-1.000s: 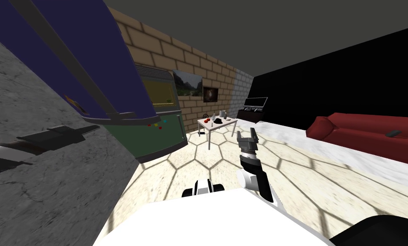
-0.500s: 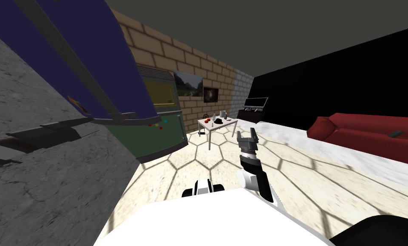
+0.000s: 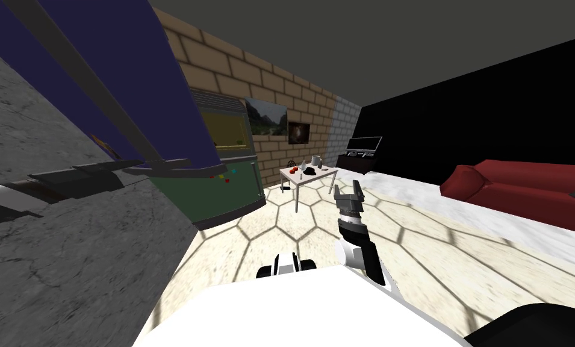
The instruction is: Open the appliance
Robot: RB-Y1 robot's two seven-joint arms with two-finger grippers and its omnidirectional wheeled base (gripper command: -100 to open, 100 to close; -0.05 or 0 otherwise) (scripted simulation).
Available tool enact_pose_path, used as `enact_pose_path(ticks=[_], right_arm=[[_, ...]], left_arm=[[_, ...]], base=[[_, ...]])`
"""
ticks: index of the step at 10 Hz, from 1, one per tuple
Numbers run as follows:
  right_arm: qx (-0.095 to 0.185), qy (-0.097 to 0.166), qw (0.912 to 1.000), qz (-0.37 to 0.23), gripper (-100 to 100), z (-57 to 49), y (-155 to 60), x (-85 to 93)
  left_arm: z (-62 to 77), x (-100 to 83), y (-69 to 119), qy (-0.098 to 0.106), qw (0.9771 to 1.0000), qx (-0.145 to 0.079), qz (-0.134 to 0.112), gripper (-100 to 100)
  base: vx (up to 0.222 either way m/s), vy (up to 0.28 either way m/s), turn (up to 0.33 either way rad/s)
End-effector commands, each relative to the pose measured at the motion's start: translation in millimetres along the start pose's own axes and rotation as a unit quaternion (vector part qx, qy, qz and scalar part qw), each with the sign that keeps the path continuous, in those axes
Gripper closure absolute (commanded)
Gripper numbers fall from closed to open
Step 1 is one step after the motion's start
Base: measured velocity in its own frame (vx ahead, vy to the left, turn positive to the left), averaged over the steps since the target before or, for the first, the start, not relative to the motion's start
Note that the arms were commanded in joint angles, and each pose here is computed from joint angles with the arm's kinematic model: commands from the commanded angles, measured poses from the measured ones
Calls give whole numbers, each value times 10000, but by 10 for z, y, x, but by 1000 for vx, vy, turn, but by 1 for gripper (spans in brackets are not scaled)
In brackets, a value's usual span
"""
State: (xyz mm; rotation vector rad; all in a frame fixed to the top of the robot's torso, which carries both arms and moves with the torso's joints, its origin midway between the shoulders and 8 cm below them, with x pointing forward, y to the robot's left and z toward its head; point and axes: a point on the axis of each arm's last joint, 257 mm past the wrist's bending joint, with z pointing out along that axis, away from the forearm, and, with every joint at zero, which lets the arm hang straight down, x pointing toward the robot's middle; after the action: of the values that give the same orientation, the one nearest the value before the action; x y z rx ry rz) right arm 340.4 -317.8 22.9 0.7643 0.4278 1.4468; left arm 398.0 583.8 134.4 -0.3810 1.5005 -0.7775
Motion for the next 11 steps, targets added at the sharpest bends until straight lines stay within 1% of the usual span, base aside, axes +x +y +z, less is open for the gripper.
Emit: enact_pose_path(ticks=[1,3,4,6,7,8,9,11], right_arm=[[0,0,10000,0,0,0,0,0],[0,0,10000,0,0,0,0,0],[0,0,10000,0,0,0,0,0],[0,0,10000,1,0,0,0,0],[0,0,10000,1,0,0,0,0],[-1,0,10000,1,0,0,0,1],[-1,1,10000,-1,0,1,1,0],[-1,1,10000,0,0,1,0,1]], left_arm=[[123,49,-156,219,9997,36,-71,-100],[234,96,-273,399,9991,56,-136,-100],[267,111,-305,451,9988,60,-157,-100],[254,105,-289,418,9990,59,-143,-100],[254,105,-289,418,9990,59,-142,100],[279,209,-421,584,9979,237,-147,100],[279,209,-421,584,9979,237,-147,100],[293,312,-544,744,9963,406,-160,100]], base=[[58,12,44],[55,6,37],[48,5,24],[13,1,0],[0,0,0],[-63,150,40],[-134,185,-11],[-188,178,11]])
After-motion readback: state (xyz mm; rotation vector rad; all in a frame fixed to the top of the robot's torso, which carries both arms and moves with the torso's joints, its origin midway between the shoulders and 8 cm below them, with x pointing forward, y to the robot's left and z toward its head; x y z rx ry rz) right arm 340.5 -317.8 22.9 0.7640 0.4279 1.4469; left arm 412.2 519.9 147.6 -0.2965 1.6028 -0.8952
